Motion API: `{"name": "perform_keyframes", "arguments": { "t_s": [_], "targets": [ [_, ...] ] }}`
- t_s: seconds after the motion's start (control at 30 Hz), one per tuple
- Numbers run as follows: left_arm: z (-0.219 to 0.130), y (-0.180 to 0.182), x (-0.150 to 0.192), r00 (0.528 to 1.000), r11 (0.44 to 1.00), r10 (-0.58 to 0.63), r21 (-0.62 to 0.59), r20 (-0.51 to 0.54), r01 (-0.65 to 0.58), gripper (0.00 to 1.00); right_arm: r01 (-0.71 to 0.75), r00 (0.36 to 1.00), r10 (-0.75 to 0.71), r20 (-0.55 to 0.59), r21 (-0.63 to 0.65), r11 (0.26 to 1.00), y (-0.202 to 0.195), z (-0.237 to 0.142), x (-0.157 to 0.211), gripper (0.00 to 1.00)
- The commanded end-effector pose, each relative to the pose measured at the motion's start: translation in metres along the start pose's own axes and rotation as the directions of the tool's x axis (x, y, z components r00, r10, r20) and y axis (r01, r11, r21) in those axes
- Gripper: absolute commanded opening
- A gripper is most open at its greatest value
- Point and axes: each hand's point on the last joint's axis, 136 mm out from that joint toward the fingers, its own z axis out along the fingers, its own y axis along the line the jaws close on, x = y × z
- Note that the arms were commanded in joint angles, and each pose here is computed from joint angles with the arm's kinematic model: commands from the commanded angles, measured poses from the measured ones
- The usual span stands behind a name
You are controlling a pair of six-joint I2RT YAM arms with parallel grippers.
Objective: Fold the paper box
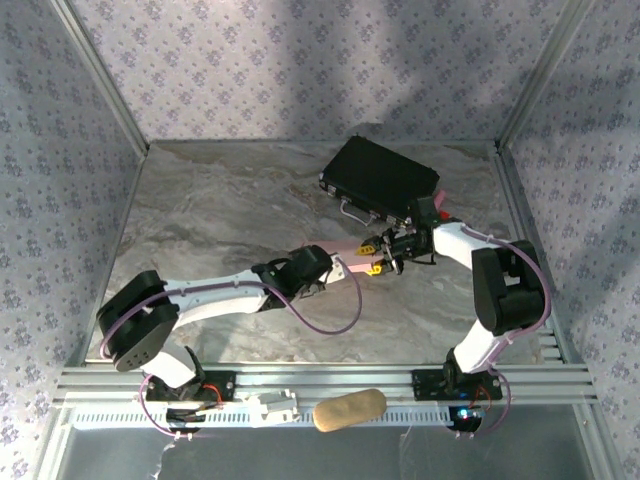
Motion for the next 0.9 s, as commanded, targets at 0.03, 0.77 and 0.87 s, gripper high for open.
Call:
{"name": "perform_keyframes", "arguments": {
  "t_s": [0.03, 0.77, 0.87],
  "targets": [
    [-0.008, 0.011, -0.017, 0.999, 1.0, -0.008, -0.004, 0.051, 0.008, 0.53, -0.042, 0.999, 0.042, -0.008, 0.021, 0.999, -0.01, -0.004, 0.007, 0.39],
    [-0.053, -0.004, -0.017, 0.999, 0.951, -0.04, 0.305, -0.03, 0.047, 0.38, 0.138, 0.985, -0.139, 0.098, 0.018, 0.99, 0.019, -0.047, 0.004, 0.63],
    [-0.053, -0.008, -0.014, 0.996, 0.932, -0.053, 0.355, -0.065, 0.072, 0.37, 0.176, 0.976, -0.177, 0.125, 0.024, 0.984, 0.024, -0.057, 0.005, 0.64]
  ]
}}
